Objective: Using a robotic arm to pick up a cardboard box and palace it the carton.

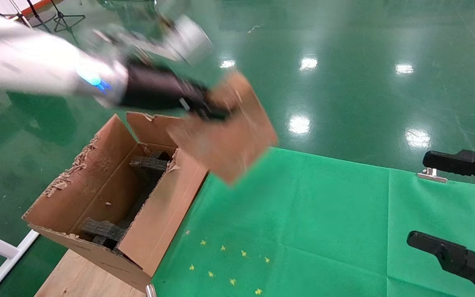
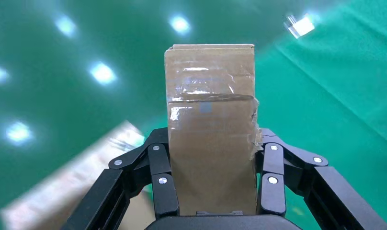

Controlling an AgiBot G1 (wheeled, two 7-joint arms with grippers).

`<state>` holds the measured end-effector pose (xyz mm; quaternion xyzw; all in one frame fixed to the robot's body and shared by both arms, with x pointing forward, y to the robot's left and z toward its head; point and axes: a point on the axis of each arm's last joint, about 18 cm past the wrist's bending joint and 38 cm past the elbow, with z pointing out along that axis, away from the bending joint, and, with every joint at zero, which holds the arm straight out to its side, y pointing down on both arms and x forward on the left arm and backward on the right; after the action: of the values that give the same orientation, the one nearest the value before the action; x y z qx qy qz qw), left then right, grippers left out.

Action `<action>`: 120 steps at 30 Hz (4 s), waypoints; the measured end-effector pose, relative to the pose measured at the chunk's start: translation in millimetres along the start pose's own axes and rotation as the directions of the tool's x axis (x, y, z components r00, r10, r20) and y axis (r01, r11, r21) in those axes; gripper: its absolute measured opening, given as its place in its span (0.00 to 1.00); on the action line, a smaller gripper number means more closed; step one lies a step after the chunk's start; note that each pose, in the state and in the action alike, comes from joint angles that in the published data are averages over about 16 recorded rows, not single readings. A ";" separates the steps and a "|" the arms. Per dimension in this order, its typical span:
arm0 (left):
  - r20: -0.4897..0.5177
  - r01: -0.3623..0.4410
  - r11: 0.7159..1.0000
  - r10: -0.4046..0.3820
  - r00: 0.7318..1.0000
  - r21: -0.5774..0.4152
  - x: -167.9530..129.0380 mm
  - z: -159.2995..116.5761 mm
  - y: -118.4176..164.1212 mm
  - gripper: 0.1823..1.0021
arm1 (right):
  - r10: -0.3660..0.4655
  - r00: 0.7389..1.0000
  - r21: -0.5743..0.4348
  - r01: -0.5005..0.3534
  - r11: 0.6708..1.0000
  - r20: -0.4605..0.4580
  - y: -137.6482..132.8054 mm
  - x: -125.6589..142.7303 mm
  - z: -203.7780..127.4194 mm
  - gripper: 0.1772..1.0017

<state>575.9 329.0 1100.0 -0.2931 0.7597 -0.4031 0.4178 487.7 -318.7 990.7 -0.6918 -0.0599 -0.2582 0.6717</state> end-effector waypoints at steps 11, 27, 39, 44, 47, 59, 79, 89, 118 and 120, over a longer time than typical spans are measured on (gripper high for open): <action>0.289 0.013 1.000 -0.011 0.957 -0.005 -85.1 -86.1 49.0 0.25 | 0.000 1.000 0.000 0.000 1.000 0.000 0.0 0.0 0.0 0.98; 0.408 0.281 0.949 -0.203 0.890 -0.140 -139.9 -82.4 200.7 0.24 | 0.000 1.000 0.000 0.000 1.000 0.000 0.0 0.0 0.0 1.00; 0.437 0.326 0.919 -0.205 0.876 -0.222 -150.3 -43.8 268.3 0.23 | 0.000 1.000 0.000 0.000 1.000 0.000 0.0 0.0 0.0 1.00; 0.431 0.340 0.905 -0.208 0.878 -0.257 -147.3 -23.0 290.8 0.21 | 0.000 1.000 0.000 0.000 1.000 0.000 0.0 0.0 0.0 1.00; 0.432 0.359 0.892 -0.220 0.874 -0.273 -144.7 -10.7 303.4 0.20 | 0.000 1.000 0.000 0.000 1.000 0.000 0.0 0.0 0.0 1.00; 0.469 0.463 0.836 -0.296 0.832 -0.293 -136.9 18.6 334.4 0.16 | 0.000 1.000 0.000 0.000 1.000 0.000 0.0 0.0 0.0 1.00; 0.467 0.468 0.830 -0.297 0.833 -0.305 -135.4 18.3 336.8 0.38 | 0.000 1.000 0.000 0.000 1.000 0.000 0.0 0.1 -0.1 1.00; 0.441 0.426 0.868 -0.288 0.850 -0.254 -141.4 14.7 309.0 0.63 | 0.000 1.000 0.000 0.000 1.000 0.000 0.0 0.1 -0.1 1.00; 0.160 0.257 0.965 -0.261 0.952 0.047 -103.2 -23.6 195.2 1.00 | 0.001 1.000 0.000 -0.001 1.000 -0.001 0.1 0.1 -0.2 1.00; 0.126 0.243 0.968 -0.249 0.960 0.058 -95.9 -20.7 190.3 1.00 | 0.001 1.000 0.000 -0.001 1.000 -0.001 0.1 0.1 -0.2 1.00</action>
<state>583.2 507.4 981.8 -0.4023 0.6793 -0.4477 0.4199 487.8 -318.9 990.7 -0.6916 -0.0594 -0.2583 0.6719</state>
